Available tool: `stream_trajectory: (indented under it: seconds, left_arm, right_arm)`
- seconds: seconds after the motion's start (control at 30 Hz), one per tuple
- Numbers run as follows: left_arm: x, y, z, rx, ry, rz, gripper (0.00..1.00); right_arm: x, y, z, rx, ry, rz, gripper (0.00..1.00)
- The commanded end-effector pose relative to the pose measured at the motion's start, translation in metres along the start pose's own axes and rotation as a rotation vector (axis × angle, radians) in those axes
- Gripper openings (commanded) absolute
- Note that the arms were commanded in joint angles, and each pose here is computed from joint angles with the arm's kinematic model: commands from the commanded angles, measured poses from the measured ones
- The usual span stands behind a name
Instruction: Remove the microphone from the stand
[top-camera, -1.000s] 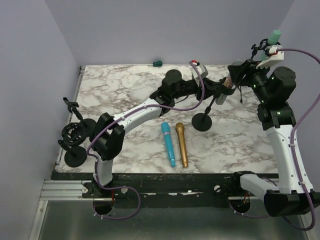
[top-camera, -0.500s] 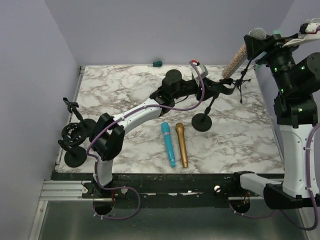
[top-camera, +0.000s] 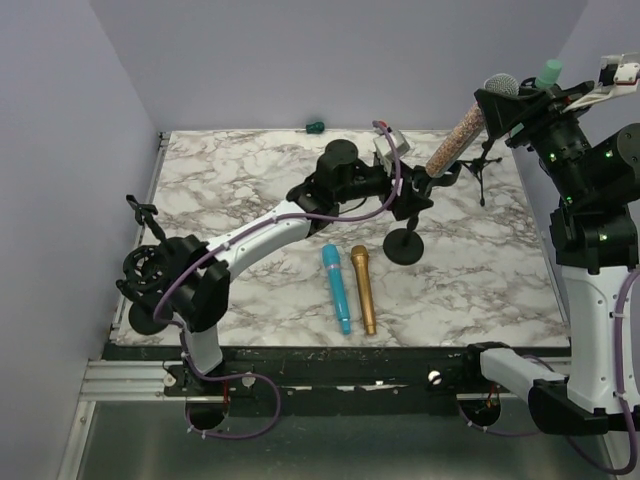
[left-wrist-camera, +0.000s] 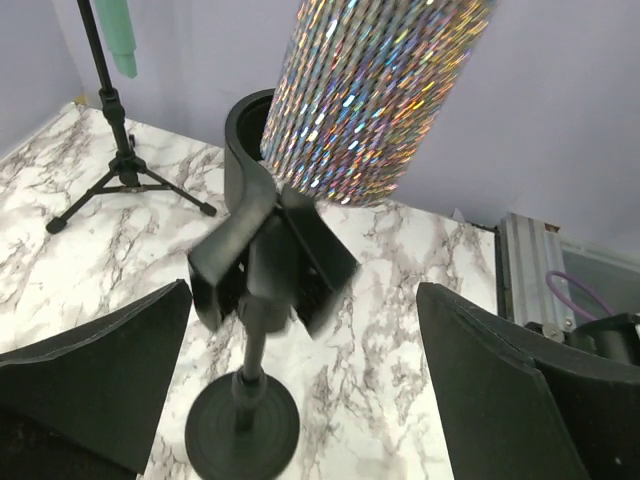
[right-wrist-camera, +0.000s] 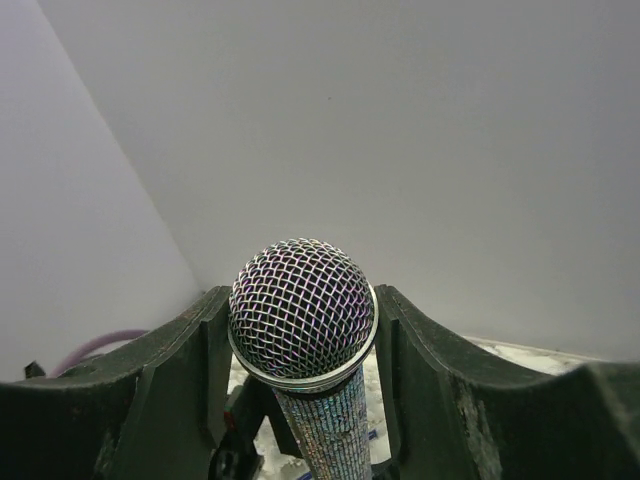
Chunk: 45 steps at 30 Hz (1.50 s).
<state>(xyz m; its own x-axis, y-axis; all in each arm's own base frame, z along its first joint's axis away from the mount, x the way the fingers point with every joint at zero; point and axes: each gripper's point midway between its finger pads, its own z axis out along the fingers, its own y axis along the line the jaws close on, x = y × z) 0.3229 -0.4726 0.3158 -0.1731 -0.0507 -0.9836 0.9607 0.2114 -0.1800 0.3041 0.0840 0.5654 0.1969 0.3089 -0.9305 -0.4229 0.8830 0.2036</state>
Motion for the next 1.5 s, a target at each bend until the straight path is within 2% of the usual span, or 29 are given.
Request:
stream_trajectory:
  seconds: [0.0,0.2,0.3,0.47,0.53,0.63,0.8,1.03,1.2,1.47]
  left_arm:
    - [-0.045,-0.03,-0.052,0.0,-0.047,0.042,0.98]
    - [-0.065,-0.047,-0.124,-0.113,-0.061,0.105,0.99]
    - [-0.077,-0.037,-0.162,-0.257,-0.04,0.133,0.99]
    - [-0.119,-0.025,-0.229,-0.48,-0.122,0.22,0.99]
    - [-0.131,-0.019,-0.251,-0.556,-0.166,0.268,0.98]
    - [-0.135,-0.008,-0.274,-0.665,-0.198,0.334,0.98]
    - [-0.12,0.005,-0.303,-0.809,-0.253,0.38,0.98]
    - [-0.108,0.014,-0.357,-1.042,-0.319,0.449,0.99]
    - [-0.113,0.004,-0.379,-1.097,-0.39,0.476,0.98]
    - [-0.118,-0.012,-0.386,-1.088,-0.451,0.508,0.99]
  right_arm:
    - [0.006,0.023,-0.008,-0.096,0.039,0.083,0.1]
    - [0.014,0.042,-0.008,-0.19,0.086,0.21,0.09]
    - [0.026,0.054,-0.005,-0.264,0.137,0.307,0.07]
    - [0.057,0.065,-0.004,-0.335,0.211,0.419,0.07]
    - [0.078,0.069,0.002,-0.324,0.257,0.448,0.07]
    - [0.116,0.098,0.01,-0.33,0.359,0.452,0.07]
    - [0.188,0.149,0.019,-0.32,0.528,0.48,0.05]
    - [0.308,0.179,0.015,-0.232,0.776,0.431,0.04]
    - [0.383,0.185,0.002,-0.16,0.949,0.37,0.05]
    - [0.44,0.199,-0.011,-0.128,1.075,0.346,0.04]
